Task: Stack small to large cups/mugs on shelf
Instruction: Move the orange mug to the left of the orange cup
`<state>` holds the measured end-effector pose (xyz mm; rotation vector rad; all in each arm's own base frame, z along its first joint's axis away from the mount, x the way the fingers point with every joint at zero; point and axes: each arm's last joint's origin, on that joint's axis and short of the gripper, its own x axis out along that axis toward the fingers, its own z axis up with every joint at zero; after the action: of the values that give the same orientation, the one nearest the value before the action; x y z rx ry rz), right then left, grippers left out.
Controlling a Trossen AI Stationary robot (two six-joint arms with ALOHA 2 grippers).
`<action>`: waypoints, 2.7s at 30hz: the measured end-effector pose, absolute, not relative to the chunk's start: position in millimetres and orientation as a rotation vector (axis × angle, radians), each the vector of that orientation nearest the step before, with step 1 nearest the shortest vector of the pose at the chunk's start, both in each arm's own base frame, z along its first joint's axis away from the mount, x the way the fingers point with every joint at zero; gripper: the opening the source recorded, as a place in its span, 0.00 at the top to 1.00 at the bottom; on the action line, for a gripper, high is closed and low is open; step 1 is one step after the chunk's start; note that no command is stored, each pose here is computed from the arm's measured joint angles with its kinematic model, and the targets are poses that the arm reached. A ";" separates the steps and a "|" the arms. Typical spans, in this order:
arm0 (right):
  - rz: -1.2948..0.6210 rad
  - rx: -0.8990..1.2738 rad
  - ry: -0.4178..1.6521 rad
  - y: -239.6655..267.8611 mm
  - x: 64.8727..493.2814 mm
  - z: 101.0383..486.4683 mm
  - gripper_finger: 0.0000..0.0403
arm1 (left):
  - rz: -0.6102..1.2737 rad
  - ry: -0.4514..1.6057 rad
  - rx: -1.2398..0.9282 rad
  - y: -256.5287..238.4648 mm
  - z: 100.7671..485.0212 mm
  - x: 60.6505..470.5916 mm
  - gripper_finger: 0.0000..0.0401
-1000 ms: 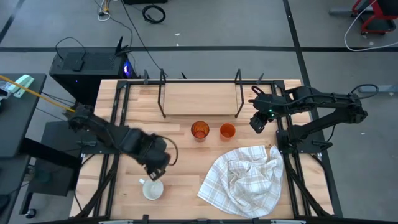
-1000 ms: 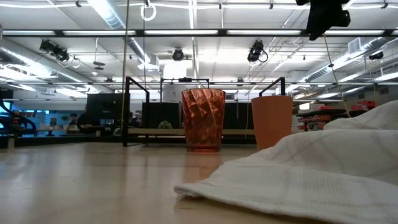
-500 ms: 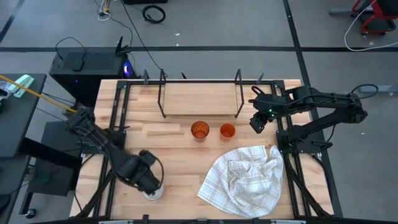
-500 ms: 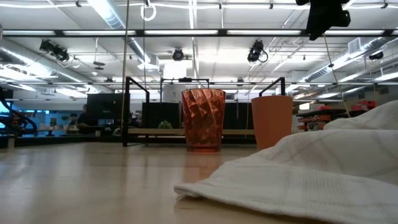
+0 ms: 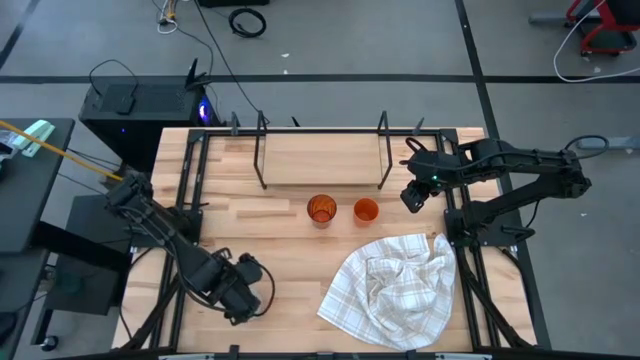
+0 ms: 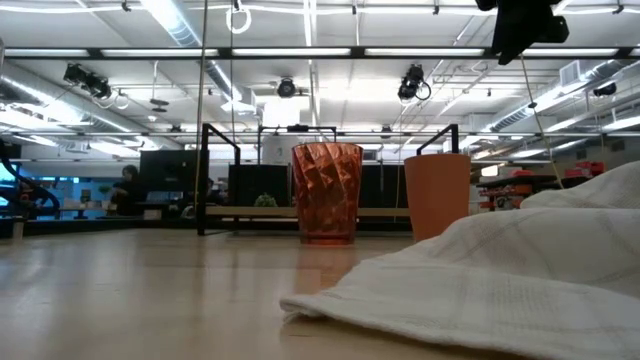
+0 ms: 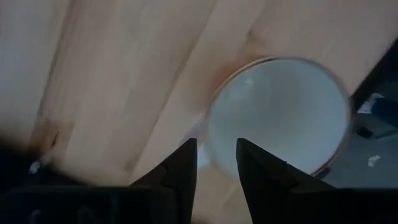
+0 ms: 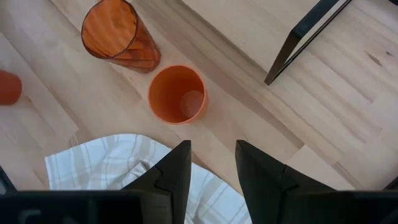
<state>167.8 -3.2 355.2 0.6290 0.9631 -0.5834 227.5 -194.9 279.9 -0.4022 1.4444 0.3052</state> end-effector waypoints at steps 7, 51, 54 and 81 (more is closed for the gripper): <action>-0.579 0.622 0.965 -3.1 167.8 355.3 0.67 | 0.313 1.453 -0.391 -192.8 266.8 227.6 0.73; -0.576 0.616 0.966 -3.2 167.8 355.3 0.67 | 0.282 1.418 -0.466 -170.8 256.6 252.1 0.95; -0.576 0.616 0.966 -3.2 167.8 355.3 0.67 | 0.261 1.405 -0.458 -165.3 274.2 258.1 0.95; -0.611 0.705 0.953 -2.7 167.9 355.1 0.67 | 0.868 1.336 -0.736 11.7 339.0 275.5 0.95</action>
<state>167.9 -2.7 355.1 0.7054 0.9525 -0.6108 275.5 11.7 339.0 -0.7361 1.3358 0.8681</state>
